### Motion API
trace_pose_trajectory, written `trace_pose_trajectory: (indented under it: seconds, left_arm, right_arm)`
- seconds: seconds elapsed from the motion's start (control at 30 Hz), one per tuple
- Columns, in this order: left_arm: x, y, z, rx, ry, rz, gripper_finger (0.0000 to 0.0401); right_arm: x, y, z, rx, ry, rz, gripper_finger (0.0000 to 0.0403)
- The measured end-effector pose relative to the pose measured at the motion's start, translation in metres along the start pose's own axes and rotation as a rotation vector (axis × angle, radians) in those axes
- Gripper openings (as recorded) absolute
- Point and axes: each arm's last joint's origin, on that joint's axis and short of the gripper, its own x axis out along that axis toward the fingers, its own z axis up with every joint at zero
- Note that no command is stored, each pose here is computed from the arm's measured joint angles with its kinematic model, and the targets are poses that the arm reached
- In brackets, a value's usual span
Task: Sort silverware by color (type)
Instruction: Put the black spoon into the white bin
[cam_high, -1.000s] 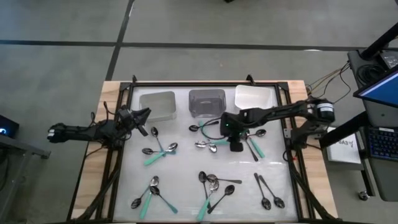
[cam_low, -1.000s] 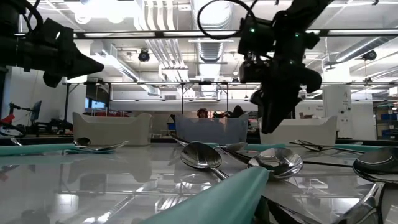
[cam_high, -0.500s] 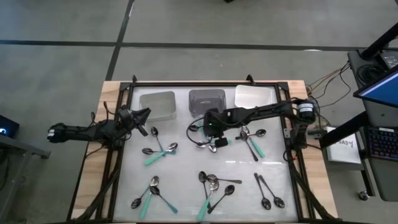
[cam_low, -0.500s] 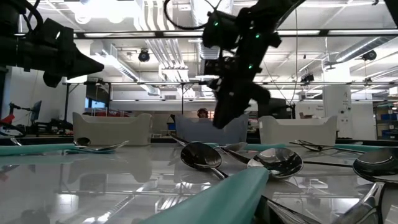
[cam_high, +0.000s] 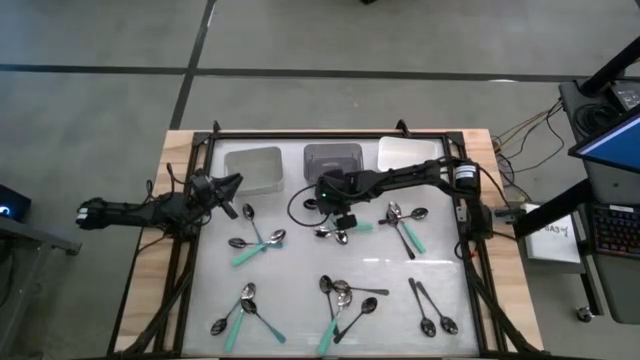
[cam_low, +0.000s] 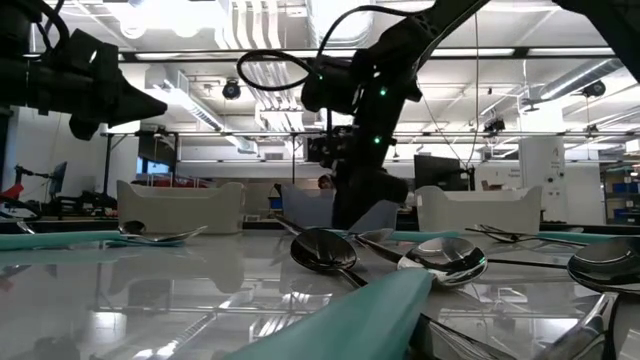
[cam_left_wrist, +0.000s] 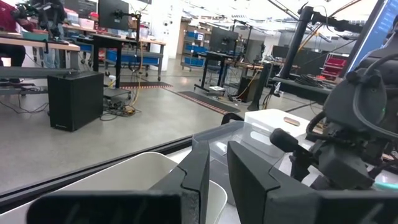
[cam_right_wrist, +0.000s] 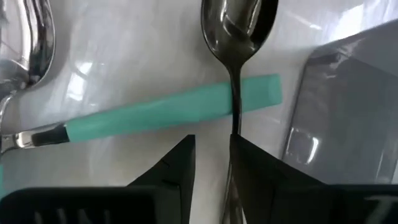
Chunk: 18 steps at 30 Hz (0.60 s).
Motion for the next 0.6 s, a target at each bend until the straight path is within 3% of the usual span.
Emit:
trace_pose_trajectory:
  seconds: [0.23, 0.6]
  left_arm:
    - [0.0, 0.0, 0.0, 0.0, 0.0, 0.0, 0.0041]
    - [0.0, 0.0, 0.0, 0.0, 0.0, 0.0, 0.0041]
  right_arm:
    - [-0.013, -0.008, 0.001, 0.011, -0.042, -0.028, 0.0065]
    - [0.001, -0.008, -0.004, 0.002, -0.003, -0.008, 0.0067]
